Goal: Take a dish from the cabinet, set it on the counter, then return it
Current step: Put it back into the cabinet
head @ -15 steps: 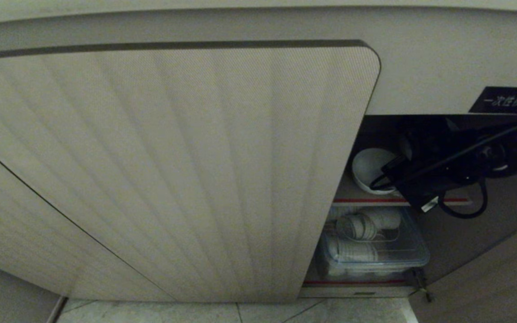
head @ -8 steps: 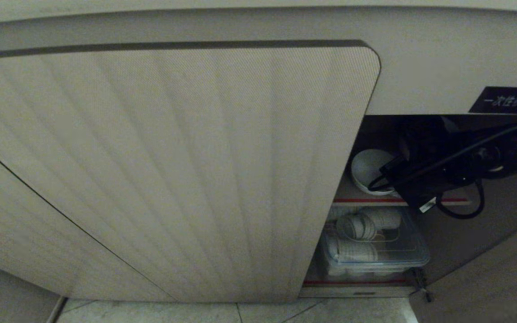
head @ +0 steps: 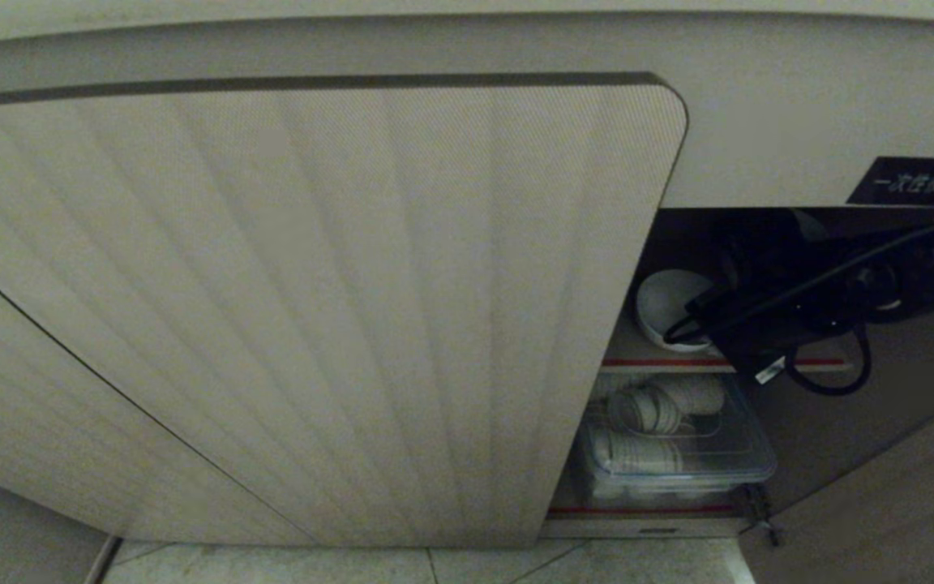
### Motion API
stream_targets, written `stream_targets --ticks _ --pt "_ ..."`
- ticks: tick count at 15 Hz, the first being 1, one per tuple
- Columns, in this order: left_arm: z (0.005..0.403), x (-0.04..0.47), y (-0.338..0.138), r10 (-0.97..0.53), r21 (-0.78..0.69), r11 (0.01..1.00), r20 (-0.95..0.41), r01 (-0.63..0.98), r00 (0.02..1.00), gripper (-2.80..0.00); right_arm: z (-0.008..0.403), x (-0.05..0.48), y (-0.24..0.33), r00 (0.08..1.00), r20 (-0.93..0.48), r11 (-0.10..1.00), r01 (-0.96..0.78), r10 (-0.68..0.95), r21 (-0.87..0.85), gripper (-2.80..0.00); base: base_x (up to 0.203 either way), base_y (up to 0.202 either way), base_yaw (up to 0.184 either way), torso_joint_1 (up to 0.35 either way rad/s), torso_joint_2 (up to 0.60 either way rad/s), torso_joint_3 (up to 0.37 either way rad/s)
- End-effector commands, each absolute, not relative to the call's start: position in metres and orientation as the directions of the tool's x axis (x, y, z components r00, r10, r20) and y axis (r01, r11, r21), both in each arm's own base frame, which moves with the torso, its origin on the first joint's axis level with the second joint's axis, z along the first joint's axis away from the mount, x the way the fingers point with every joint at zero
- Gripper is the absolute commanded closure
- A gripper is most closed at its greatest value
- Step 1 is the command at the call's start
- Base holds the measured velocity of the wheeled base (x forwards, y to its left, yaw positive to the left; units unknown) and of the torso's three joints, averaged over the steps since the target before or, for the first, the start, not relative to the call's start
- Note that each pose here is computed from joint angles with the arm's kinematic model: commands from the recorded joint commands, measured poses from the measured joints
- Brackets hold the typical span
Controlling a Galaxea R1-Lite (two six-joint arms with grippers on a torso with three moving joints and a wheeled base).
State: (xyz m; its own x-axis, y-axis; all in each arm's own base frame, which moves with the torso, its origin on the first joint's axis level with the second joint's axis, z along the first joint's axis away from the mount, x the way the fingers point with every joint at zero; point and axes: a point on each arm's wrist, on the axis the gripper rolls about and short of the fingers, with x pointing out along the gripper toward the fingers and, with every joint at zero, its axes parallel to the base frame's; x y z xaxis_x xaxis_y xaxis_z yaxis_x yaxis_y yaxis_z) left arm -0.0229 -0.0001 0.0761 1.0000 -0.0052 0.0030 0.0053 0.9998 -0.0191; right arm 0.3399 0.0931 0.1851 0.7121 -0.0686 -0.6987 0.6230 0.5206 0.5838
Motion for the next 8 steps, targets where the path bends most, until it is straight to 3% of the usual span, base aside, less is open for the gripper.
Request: stream_targets --ticks 1,8 --pt "0.0761 -0.0229 -0.0001 -0.006 -0.02 1.0 0.003 0.006 1.0 0.0 0.1846 0.3419 0.0919 0.711 -0.7 0.511 0.629 -0.073 0.586 0.0 0.0 0.0 0.0 0.0 0.0 0.0" --pt "0.0761 -0.0229 -0.0001 -0.005 -0.02 1.0 0.003 0.005 1.0 0.0 0.1869 0.3492 0.0933 0.719 -0.691 0.508 0.623 -0.072 0.595 0.0 0.0 0.0 0.0 0.0 0.0 0.0"
